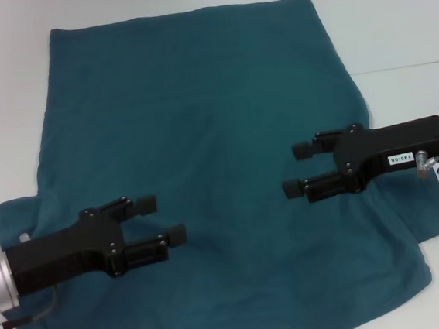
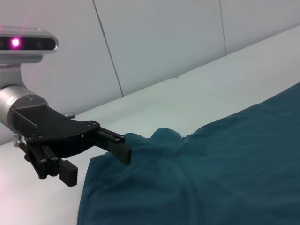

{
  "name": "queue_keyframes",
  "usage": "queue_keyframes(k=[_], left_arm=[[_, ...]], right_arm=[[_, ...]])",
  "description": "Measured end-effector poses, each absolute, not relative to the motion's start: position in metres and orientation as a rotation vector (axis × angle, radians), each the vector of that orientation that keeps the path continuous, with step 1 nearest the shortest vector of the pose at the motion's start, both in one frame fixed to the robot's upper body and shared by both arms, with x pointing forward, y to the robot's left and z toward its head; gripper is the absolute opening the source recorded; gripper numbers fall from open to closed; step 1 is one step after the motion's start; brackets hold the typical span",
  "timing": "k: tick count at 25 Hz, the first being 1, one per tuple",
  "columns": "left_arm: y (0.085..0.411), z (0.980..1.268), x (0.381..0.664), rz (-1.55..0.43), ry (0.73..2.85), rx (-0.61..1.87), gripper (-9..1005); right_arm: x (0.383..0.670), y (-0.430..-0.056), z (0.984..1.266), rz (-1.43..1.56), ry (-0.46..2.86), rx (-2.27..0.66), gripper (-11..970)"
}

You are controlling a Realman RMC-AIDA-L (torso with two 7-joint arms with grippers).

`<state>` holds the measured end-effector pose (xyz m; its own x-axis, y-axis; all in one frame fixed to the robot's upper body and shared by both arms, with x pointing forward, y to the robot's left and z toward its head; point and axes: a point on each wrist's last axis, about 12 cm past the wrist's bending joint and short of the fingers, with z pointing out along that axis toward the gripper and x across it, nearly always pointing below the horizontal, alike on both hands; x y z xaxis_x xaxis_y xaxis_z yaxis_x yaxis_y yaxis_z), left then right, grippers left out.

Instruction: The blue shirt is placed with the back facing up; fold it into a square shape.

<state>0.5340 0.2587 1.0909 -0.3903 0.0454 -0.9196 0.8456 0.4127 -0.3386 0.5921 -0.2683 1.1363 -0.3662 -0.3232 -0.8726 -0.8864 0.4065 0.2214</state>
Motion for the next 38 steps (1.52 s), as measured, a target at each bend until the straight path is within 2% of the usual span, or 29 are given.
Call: queue_keyframes(k=[16,29,38], left_arm=[[0.262,1.09,0.535,-1.071,1.757,0.75,884],[0.302,1.08,0.55,-0.923,1.902,0.305,875],[0.329,1.075,0.538,-0.877,1.932,0.117,875]], right_arm=[[0.593,-0.268,1.137,0.922,1.889,-1.035,897],[0.591,-0.268,1.133,0.934,1.891,-1.004,897],[0.59,-0.267,1.132,0.935,1.89,-0.998,897]])
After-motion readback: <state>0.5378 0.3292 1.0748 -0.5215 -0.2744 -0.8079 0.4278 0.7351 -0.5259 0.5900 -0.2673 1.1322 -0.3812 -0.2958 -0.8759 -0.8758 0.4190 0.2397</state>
